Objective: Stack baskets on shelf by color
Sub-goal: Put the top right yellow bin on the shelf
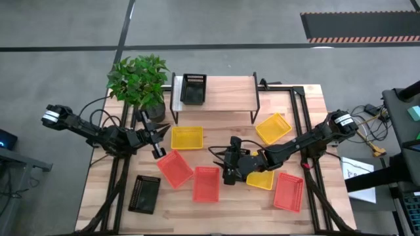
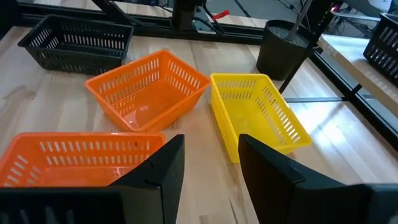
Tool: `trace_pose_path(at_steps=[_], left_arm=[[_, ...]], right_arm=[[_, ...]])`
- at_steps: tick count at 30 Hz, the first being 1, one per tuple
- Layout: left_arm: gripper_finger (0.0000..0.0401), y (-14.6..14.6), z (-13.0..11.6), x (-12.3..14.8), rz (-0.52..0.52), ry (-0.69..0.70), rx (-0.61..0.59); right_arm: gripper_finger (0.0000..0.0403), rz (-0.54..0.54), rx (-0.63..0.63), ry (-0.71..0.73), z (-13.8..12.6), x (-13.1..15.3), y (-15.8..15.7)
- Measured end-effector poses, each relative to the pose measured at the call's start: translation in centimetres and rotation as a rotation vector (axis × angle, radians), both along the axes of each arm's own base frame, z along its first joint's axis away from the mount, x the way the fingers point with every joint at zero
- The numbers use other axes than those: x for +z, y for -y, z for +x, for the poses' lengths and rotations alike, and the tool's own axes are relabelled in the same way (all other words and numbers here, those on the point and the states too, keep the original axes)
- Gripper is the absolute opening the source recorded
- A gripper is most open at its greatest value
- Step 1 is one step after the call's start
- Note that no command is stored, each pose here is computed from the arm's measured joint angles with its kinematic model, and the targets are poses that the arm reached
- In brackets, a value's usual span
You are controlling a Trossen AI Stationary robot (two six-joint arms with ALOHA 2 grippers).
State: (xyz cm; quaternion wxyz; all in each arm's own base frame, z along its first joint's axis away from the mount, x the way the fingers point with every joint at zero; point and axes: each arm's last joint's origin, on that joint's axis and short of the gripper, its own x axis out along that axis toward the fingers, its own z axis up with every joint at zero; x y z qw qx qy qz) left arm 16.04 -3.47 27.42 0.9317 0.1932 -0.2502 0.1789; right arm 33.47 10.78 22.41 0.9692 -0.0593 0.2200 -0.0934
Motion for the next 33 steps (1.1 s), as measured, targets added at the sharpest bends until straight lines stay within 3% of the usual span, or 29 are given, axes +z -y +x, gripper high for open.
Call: trace_pose_path(at_steps=[14,19,24,33], left_arm=[[0.0010,0.0,0.0,0.0,-0.003,0.001,-0.002],[0.0010,0.0,0.0,0.0,-0.003,0.000,-0.002],[0.0010,0.0,0.0,-0.1,-0.003,-0.001,-0.003],[0.0010,0.0,0.0,-0.1,-0.003,-0.002,-0.003]], right_arm=[[0.0038,-0.078,0.018,0.065,0.6,1.0,0.2],[0.0023,-0.068,0.041,0.052,0.7,0.7,0.0],[0.0052,-0.056,0.035,0.051,0.7,0.7,0.0],[0.0158,-0.056,0.009,0.052,0.9,0.7,1.0]])
